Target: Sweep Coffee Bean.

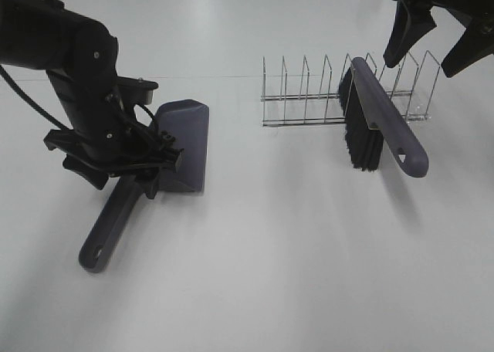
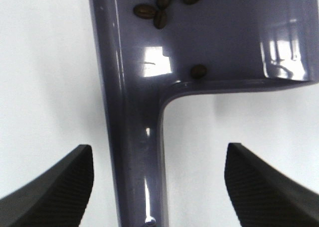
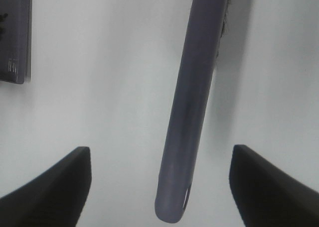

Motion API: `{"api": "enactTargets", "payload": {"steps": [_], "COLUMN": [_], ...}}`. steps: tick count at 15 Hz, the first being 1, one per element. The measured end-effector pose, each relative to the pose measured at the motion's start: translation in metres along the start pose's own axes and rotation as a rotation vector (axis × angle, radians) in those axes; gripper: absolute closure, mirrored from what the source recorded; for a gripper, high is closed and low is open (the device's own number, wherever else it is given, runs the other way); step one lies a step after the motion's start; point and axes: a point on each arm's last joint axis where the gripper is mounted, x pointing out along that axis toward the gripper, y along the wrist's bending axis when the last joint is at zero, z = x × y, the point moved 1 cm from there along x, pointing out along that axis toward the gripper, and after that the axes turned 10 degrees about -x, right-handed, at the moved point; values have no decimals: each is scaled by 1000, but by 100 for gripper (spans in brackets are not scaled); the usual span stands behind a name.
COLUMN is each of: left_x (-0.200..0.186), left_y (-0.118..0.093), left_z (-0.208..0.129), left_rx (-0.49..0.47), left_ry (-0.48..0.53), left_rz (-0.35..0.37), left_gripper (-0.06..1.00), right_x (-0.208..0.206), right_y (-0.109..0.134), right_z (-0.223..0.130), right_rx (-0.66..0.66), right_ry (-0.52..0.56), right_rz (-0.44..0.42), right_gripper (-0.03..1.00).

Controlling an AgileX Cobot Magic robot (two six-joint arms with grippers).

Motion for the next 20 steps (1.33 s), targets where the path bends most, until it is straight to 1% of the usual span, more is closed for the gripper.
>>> {"api": "enactTargets", "payload": {"steps": [1, 2, 3, 5, 7, 8, 9, 11, 12, 13, 16, 17, 18, 19, 20], "left_x": [-12, -24, -34, -52, -75, -87, -107, -132, -139, -144, -171, -186, -194, -195, -200], "left_y": [3, 11, 24, 60, 95, 107, 118, 124, 126, 128, 135, 139, 141, 142, 144], "left_z": [1, 4, 9, 18, 22, 20, 10, -17, -36, -46, -105, -143, -163, -171, -189], "left_rx": [-17, -45, -80, -143, -178, -185, -184, -176, -172, -170, -161, -158, -161, -161, -157], "left_ry": [-11, -20, -27, -48, -92, -108, -127, -164, -171, -181, -272, -355, -412, -431, -487], "left_rz": [-24, -54, -83, -121, -122, -120, -118, -111, -108, -106, -110, -125, -135, -138, -143], "left_gripper": [27, 27, 27, 27, 27, 27, 27, 27, 27, 27, 27, 27, 27, 27, 27], "right_x": [0, 1, 1, -5, -15, -23, -35, -53, -61, -65, -81, -91, -92, -95, -99], "right_y": [0, 0, 1, 3, 7, 10, 14, 21, 24, 26, 36, 41, 41, 42, 42], "right_z": [0, -1, -5, -16, -33, -42, -58, -86, -101, -111, -164, -201, -208, -225, -240], "right_rx": [0, 1, 3, 3, 2, 0, -4, -8, -12, -14, -26, -49, -64, -99, -126], "right_ry": [0, 4, 9, 10, 5, -4, -27, -64, -83, -93, -159, -229, -239, -276, -312], "right_rz": [0, 1, 4, 4, 2, 1, -2, -6, -9, -10, -18, -42, -54, -88, -118], "right_gripper": [29, 29, 29, 29, 29, 29, 29, 29, 29, 29, 29, 29, 29, 29, 29]}}
